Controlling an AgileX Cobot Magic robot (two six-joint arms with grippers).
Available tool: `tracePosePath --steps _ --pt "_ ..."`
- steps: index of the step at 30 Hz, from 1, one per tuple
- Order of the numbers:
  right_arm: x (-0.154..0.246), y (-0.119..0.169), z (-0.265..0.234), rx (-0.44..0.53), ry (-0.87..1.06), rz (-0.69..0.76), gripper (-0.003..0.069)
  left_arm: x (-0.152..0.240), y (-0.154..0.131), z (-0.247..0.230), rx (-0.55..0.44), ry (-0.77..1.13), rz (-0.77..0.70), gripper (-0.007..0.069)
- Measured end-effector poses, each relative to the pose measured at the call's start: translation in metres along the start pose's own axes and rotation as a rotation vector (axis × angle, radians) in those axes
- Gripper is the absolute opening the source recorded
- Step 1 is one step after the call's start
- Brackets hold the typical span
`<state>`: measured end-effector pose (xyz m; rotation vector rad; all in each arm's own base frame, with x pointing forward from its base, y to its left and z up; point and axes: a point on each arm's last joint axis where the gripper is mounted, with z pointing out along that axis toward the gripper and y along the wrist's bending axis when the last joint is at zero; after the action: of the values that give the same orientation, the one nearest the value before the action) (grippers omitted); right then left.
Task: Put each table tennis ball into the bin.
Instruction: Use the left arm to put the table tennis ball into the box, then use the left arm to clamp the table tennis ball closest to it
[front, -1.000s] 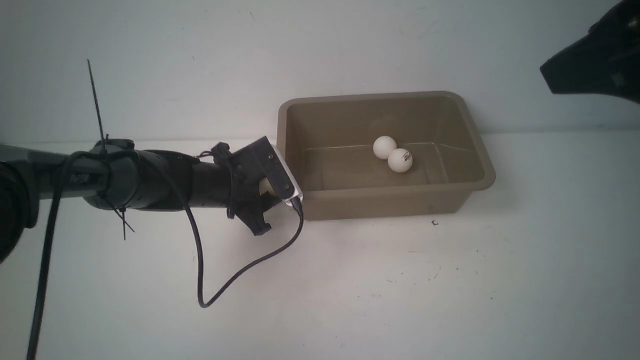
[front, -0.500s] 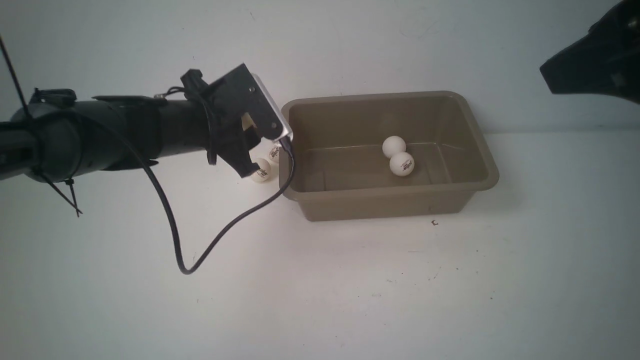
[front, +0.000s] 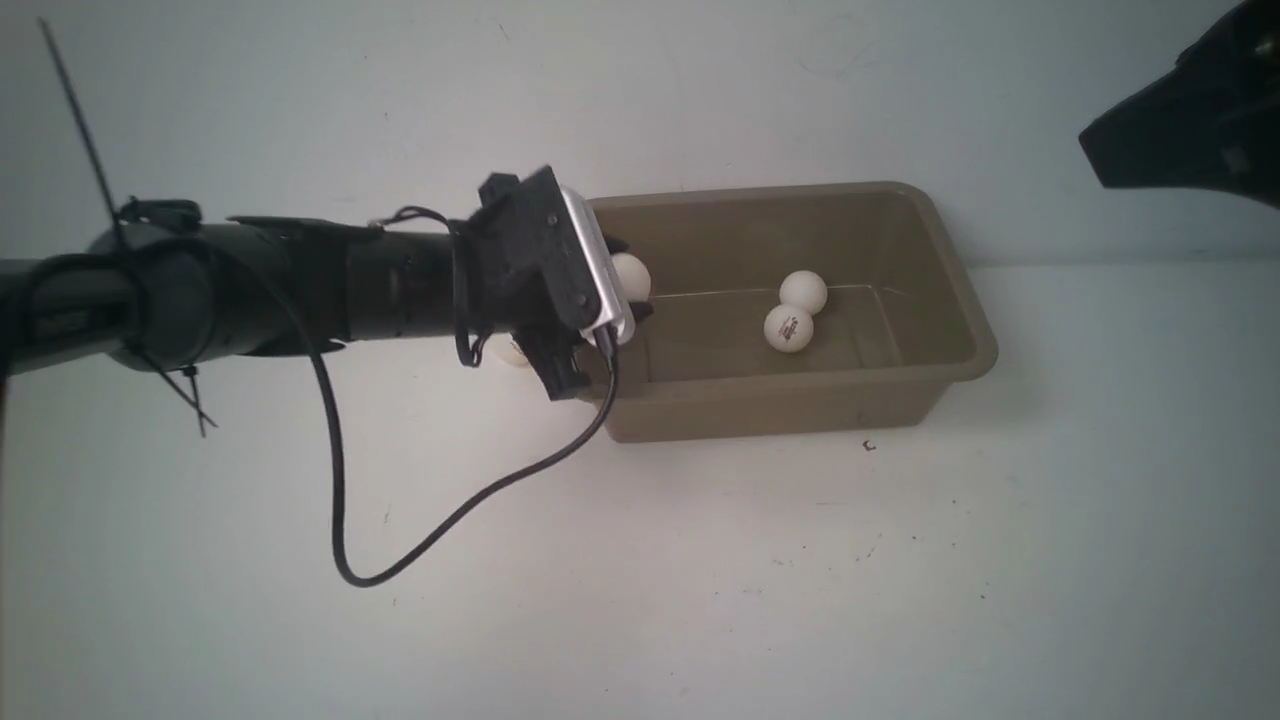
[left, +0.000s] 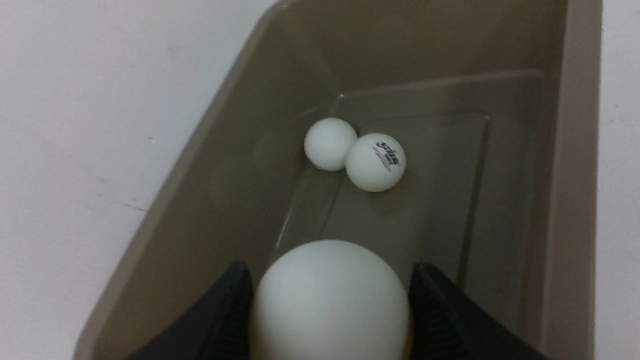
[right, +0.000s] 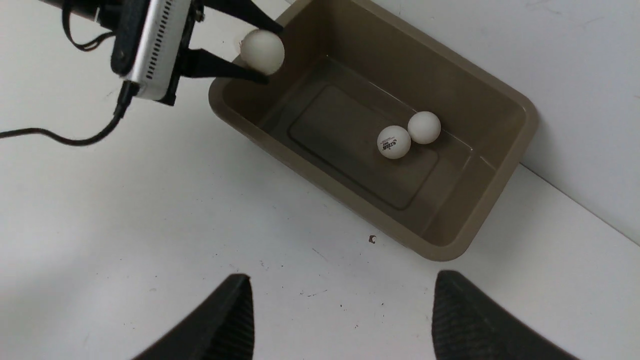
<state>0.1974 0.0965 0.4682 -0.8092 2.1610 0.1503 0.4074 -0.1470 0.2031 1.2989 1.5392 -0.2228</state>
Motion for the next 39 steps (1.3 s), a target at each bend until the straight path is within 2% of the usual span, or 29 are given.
tracePosePath --steps 3,7,10,13,17,21,23,25,28,29,31,34,39 --pt "0.000 0.000 0.000 0.000 0.000 0.000 0.0440 0.009 -0.002 0.014 0.028 -0.008 -0.008 0.0353" --pt "0.000 0.000 0.000 0.000 0.000 0.000 0.0440 0.006 0.001 0.020 0.025 -0.011 -0.121 0.0379" --pt "0.000 0.000 0.000 0.000 0.000 0.000 0.0440 0.000 0.005 0.020 0.005 -0.010 -0.246 0.0501" --pt "0.000 0.000 0.000 0.000 0.000 0.000 0.0440 -0.004 0.013 0.013 -0.063 0.024 -0.354 0.0552" --pt "0.000 0.000 0.000 0.000 0.000 0.000 0.0440 -0.013 0.030 -0.006 -0.163 0.040 -0.389 0.0550" --pt "0.000 0.000 0.000 0.000 0.000 0.000 0.0440 -0.021 0.050 -0.031 -0.284 0.048 -0.441 0.0515" --pt "0.000 0.000 0.000 0.000 0.000 0.000 0.0440 -0.018 0.062 -0.046 -0.353 0.047 -0.538 0.0482" --pt "0.000 0.000 0.000 0.000 0.000 0.000 0.0440 -0.015 0.067 -0.052 -0.370 0.039 -0.610 0.0460" --pt "0.000 0.000 0.000 0.000 0.000 0.000 0.0440 -0.004 0.073 -0.063 -0.343 0.038 -0.715 0.0420" --pt "0.000 0.000 0.000 0.000 0.000 0.000 0.0440 -0.001 0.073 -0.065 -0.297 0.034 -0.730 0.0411" --pt "0.000 0.000 0.000 0.000 0.000 0.000 0.0440 0.004 0.072 -0.068 -0.295 0.067 -0.737 0.0402" --pt "0.000 0.000 0.000 0.000 0.000 0.000 0.0440 0.025 0.068 -0.074 -0.203 0.188 -0.638 0.0394" --pt "0.000 0.000 0.000 -0.002 0.000 0.001 0.0440 0.043 0.064 -0.071 -0.141 0.273 -0.556 0.0394"
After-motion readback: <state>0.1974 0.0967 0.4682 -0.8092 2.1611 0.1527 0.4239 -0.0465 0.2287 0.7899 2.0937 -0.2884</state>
